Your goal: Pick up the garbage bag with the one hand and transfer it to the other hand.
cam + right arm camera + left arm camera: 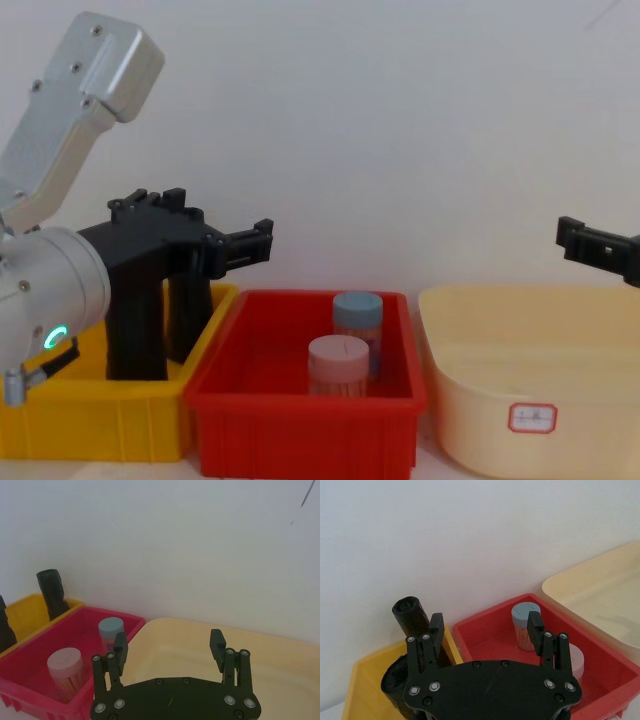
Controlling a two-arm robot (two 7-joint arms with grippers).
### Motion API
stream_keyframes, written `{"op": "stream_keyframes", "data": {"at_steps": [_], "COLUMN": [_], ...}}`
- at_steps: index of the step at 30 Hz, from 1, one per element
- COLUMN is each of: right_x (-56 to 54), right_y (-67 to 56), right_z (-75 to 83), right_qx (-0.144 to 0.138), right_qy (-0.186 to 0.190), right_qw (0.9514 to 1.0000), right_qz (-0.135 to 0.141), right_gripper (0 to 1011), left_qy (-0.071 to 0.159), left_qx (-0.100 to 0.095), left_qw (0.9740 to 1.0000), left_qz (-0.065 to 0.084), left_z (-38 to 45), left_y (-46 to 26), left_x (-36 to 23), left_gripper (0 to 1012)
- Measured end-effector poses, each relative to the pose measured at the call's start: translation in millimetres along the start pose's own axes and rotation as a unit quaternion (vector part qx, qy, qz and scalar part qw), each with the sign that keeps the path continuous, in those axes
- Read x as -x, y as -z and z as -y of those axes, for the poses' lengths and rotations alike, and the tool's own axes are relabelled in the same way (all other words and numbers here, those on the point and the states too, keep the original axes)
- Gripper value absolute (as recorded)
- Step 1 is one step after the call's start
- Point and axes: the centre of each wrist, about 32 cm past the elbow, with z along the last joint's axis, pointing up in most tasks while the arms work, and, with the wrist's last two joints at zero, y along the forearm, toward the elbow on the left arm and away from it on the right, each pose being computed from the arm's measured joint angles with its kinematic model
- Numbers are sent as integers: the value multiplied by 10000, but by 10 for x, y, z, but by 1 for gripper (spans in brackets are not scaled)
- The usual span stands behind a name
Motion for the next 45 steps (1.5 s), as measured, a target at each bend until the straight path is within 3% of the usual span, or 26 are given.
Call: {"op": "stream_keyframes", "data": {"at_steps": [35,39,42,44,45], "right_x": [0,-10,-16,-16,-15], "right_y": [0,-12,-37,-67,-74], "right_z": [0,-22,-53,-85,-92], "right_qx": [-1,6,19,45,60], "right_qy": [-2,-66,-158,-257,-286], "right_qw": [10000,10000,9999,9996,9995], "right_qz": [-1,-9,-32,-61,-72], "right_gripper": [1001,1001,1001,1001,1001], "left_qy": [0,-1,17,74,74], "left_qx": [0,-11,-4,12,12], "left_qw": [10000,10000,10000,9999,9999], "left_qz": [-2,-30,-80,-129,-129], "left_z": [1,5,5,-6,-6], "left_y": [0,-32,-101,-205,-205], "left_x": [1,3,-11,-64,-64], "left_gripper": [1001,1001,1001,1001,1001]}}
